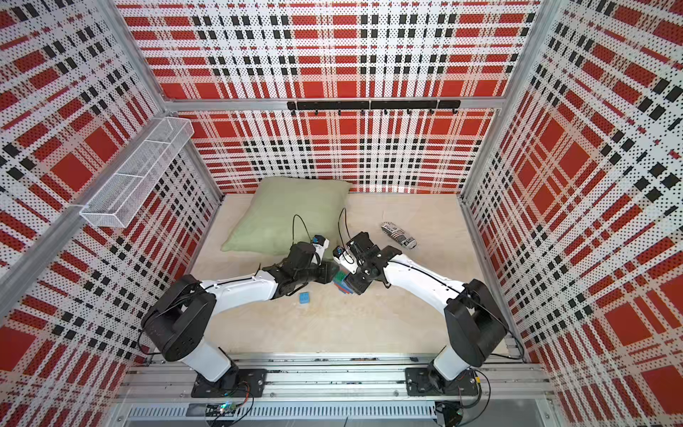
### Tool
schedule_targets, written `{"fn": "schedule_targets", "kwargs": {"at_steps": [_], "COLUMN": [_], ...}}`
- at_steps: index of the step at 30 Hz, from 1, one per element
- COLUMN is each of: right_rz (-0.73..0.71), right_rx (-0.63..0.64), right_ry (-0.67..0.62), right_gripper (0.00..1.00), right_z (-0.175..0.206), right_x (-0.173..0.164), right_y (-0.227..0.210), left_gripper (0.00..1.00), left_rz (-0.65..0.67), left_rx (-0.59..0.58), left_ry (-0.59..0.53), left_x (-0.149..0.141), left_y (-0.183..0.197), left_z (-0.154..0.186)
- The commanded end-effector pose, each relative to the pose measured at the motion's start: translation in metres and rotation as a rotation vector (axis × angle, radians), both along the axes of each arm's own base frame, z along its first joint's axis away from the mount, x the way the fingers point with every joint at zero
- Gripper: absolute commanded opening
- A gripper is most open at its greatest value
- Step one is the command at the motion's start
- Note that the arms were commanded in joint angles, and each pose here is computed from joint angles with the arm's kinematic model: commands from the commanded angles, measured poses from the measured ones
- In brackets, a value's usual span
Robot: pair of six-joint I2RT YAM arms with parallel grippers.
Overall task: Assemble a heart with lego
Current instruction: Assemble the lego brick with the lego brick.
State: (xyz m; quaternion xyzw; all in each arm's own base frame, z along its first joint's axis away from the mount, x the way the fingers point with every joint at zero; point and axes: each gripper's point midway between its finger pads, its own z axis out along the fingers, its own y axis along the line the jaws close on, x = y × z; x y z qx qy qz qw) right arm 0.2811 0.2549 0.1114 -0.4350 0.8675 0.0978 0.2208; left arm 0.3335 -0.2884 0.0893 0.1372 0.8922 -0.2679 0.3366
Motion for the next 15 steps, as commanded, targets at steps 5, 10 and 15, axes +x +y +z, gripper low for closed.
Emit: {"fn": "schedule_targets", "kwargs": {"at_steps": [5, 10, 15], "right_rz": [0.011, -0.002, -0.020], "right_rx": [0.082, 0.066, 0.064], "right_ry": [-0.016, 0.014, 0.018], "right_gripper": [0.50, 0.49, 0.48], "right_z": [0.017, 0.005, 0.003], "right_x": [-0.001, 0.000, 0.001], "right_y": [0.013, 0.009, 0.004], "left_gripper": [0.49, 0.49, 0.49], "left_rz": [-0.016, -0.015, -0.014], "left_rx": [0.003, 0.003, 0.006], "left_ry": [-0.020, -0.020, -0.019], "left_x": [0.001, 0.000, 0.000], "left_y": [-0.006, -0.006, -0.005], "left_z": [0.005, 0.005, 0.005]}}
